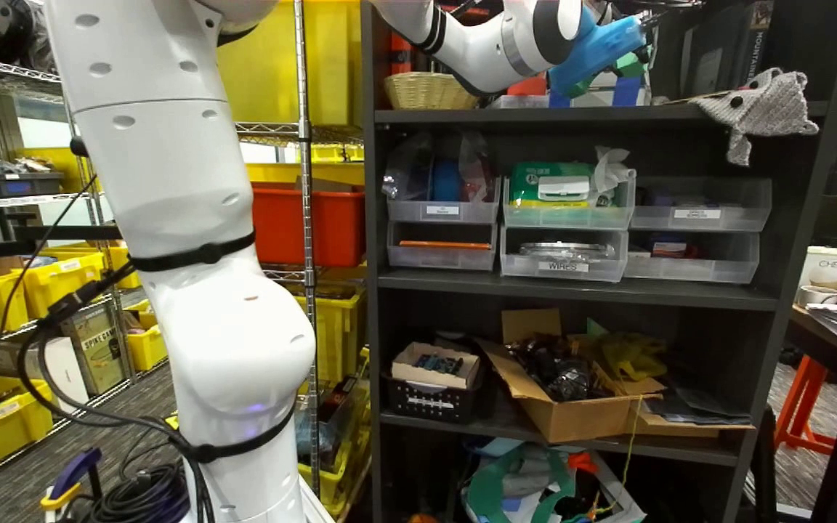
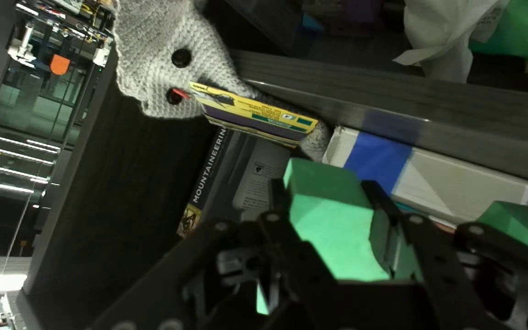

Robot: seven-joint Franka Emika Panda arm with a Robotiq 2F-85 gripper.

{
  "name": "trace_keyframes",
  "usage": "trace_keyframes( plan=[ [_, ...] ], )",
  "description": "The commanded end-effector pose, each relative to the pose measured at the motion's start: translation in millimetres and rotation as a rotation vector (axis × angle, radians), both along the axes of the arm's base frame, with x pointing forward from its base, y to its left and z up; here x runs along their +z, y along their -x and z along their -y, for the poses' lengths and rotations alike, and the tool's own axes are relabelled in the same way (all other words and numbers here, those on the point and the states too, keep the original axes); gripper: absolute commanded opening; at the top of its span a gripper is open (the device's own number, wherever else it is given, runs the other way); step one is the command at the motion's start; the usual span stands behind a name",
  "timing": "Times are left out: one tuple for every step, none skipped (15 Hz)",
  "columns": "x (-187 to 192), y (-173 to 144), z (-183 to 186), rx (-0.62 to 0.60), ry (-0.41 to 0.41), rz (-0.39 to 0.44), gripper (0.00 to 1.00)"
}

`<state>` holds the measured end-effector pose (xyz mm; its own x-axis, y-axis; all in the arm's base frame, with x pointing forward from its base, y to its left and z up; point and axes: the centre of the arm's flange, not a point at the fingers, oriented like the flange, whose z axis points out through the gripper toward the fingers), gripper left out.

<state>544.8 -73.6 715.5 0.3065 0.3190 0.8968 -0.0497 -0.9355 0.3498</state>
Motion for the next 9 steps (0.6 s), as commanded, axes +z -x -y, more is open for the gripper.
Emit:
trace_keyframes(
  plan=[
    [0.5,-16.2,-6.2,0.025,0.049,-0.011,0.18],
    [-0.2,-17.9,-7.9,0.03,0.055,-0.012,0.18],
    [-1.7,-19.3,-9.2,0.035,0.059,-0.013,0.18],
    [-2.8,-22.0,-7.4,0.038,0.062,-0.012,0.18],
    [-2.6,-23.2,-7.1,0.04,0.066,-0.014,0.18],
    [-2.4,-24.3,-6.5,0.042,0.068,-0.014,0.18],
    [-1.6,-25.4,-6.1,0.043,0.072,-0.012,0.18],
    [-1.7,-25.8,-5.7,0.043,0.076,-0.011,0.18],
    [-1.3,-26.3,-4.9,0.043,0.079,-0.01,0.18]
  ],
)
